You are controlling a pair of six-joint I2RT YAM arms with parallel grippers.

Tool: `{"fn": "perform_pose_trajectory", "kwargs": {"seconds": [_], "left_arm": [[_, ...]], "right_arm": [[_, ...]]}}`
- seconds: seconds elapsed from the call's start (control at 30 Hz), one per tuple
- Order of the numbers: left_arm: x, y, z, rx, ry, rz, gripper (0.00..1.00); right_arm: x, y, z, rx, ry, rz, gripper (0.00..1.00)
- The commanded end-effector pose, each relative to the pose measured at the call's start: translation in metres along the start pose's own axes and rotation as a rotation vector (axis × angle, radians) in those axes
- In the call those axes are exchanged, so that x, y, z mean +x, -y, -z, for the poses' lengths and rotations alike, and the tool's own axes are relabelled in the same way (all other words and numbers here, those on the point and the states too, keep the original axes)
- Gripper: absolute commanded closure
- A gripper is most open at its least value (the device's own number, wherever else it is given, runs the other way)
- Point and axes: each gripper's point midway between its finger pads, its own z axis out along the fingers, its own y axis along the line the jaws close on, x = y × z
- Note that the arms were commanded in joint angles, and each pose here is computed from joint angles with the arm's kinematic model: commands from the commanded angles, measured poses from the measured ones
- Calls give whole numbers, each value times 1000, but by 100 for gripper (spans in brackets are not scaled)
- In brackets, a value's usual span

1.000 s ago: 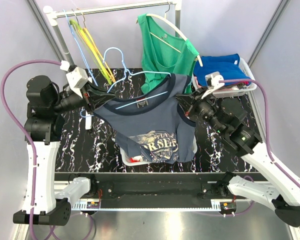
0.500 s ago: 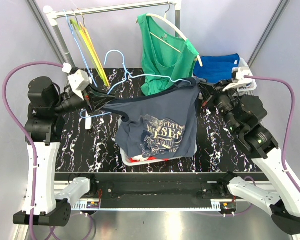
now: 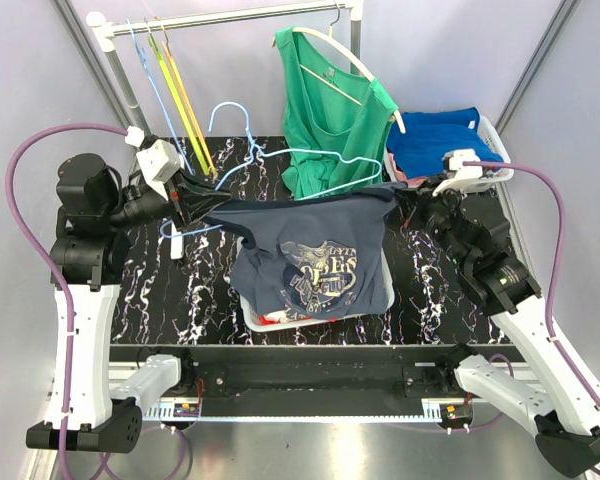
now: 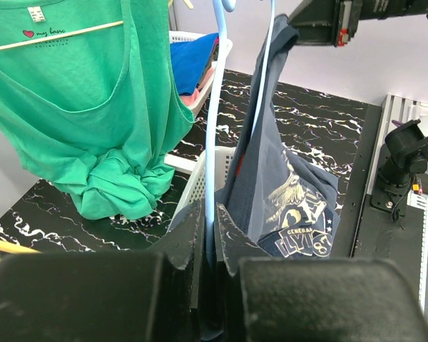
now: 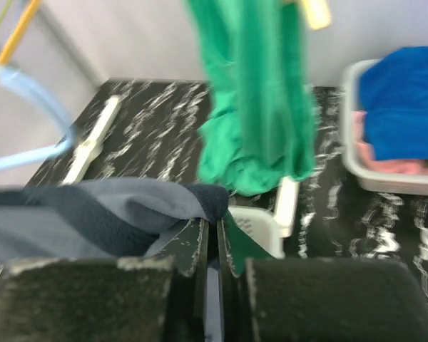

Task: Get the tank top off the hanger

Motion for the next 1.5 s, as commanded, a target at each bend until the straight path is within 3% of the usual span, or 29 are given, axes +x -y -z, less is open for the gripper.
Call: {"fn": "perform_pose_trajectory", "kwargs": {"seconds": [0.0,0.03,0.1,0.27,0.4,0.5,0.6,0.8,1.23,1.33,1.37,1.47], "left_arm": [[-21,3,3,1,42,-65,100],[-23,3,2,7,45,-62,100],[-25,2,1,13,49,-66,100],[-23,-1,-1,19,45,-78,100],[-20,1,-2,41,42,-80,100],[-16,7,-4,98,44,-87,100],[-10,23,-3,202,54,-88,100],[-4,40,0,299,61,-85,100],[0,47,1,321,56,-73,100],[0,44,1,306,54,-81,100],[-1,42,0,295,52,-84,100],[0,38,-1,276,46,-84,100]], "right_arm": [[5,-43,13,-281,-24,44,87],[10,-63,21,-404,-52,62,76],[5,-77,28,-487,-64,63,58],[-32,-99,64,-609,-53,151,34],[-52,-91,88,-583,-37,281,26],[-77,-88,96,-554,43,350,25],[-88,-88,87,-539,81,380,25],[-89,-113,76,-676,59,387,25],[-63,-139,71,-882,-56,351,33],[-58,-139,74,-891,-71,346,49],[-57,-138,75,-889,-77,344,65],[-54,-136,78,-878,-76,347,83]]}}
